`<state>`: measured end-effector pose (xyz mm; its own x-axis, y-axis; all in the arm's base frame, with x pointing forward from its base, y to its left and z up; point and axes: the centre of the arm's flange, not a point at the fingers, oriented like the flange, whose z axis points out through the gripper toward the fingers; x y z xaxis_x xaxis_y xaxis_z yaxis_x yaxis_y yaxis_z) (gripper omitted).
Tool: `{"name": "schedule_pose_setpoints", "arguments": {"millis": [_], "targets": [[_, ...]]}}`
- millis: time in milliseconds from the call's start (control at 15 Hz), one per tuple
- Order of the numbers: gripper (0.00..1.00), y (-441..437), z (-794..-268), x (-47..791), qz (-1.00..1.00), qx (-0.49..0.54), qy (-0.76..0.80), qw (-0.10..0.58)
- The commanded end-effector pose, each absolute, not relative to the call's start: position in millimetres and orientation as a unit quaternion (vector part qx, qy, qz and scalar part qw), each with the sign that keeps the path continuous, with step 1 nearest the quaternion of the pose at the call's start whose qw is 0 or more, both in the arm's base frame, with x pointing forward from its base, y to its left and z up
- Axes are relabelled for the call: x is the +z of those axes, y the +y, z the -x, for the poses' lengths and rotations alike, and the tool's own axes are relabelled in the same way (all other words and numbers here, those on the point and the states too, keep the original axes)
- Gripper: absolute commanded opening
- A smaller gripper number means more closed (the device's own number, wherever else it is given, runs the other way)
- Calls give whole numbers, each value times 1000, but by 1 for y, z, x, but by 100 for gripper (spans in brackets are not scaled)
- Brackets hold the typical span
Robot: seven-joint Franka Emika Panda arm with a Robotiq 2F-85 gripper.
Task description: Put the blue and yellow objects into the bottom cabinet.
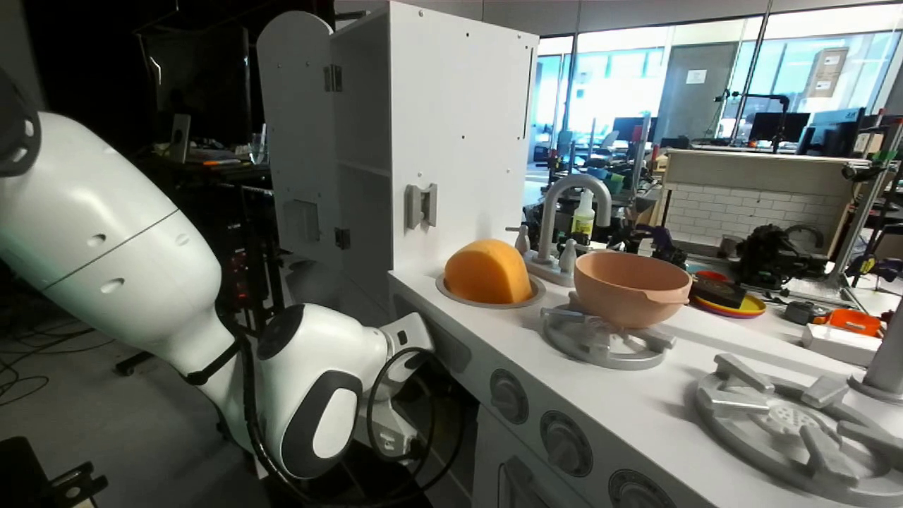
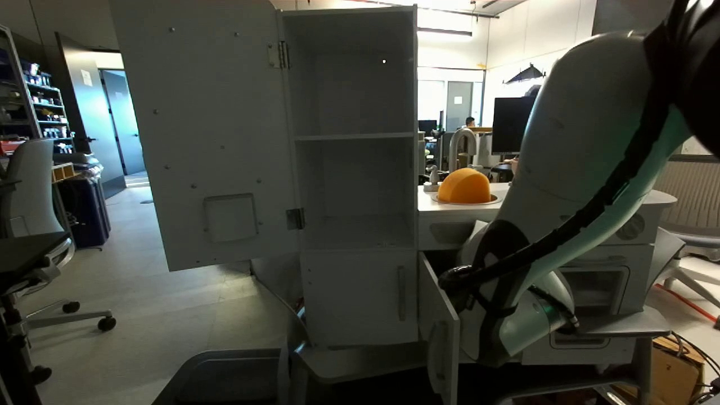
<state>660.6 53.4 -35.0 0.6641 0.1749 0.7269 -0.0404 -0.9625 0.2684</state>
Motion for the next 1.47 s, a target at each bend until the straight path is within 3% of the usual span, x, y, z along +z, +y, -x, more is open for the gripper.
{"name": "schedule_pose_setpoints", "arguments": {"millis": [0,400,1400], "targets": [[100,65,-652,-20,-872,471,43,126],[100,58,-627,13,-918,365,71,135],[100,52,-539,145,-952,231,163,119]]}}
